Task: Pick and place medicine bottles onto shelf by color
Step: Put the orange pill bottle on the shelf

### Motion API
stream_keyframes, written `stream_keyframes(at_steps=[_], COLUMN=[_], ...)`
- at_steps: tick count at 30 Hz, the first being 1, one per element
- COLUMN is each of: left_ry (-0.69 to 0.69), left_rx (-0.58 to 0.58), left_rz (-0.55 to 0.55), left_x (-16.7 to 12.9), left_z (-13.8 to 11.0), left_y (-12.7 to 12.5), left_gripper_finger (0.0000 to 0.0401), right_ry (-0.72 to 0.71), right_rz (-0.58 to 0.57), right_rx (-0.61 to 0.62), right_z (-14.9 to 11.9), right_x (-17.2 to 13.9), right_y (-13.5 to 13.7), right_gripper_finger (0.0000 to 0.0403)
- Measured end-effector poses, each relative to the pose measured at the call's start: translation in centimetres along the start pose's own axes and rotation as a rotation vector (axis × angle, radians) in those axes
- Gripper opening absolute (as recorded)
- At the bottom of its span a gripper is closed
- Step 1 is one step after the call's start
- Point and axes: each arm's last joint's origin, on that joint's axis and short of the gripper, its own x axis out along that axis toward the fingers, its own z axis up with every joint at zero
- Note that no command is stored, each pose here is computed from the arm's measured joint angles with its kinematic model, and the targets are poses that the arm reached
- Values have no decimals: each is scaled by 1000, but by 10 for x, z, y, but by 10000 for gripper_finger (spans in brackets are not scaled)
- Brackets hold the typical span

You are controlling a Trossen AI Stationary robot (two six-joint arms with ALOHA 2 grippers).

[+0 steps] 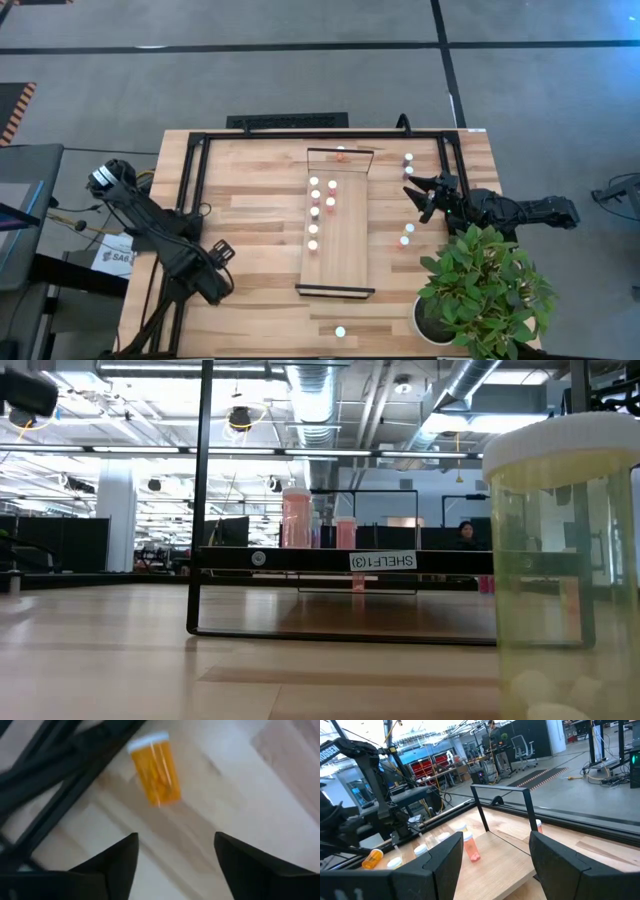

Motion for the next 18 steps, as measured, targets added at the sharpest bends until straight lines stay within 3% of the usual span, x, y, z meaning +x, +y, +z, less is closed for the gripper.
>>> stream_keyframes(at_steps=[8, 18], left_ry=[-87, -96], left_rx=[-9, -13], left_rz=[47, 100], left_x=[27, 56], left_z=[11, 18], left_y=[-1, -1], left_gripper_finger=[308, 321], right_ry=[0, 0], right_rz=[0, 0], right_rx=[0, 0], right_z=[0, 0], right_x=[0, 0], right_y=[0, 0], right_gripper_finger=[251, 251])
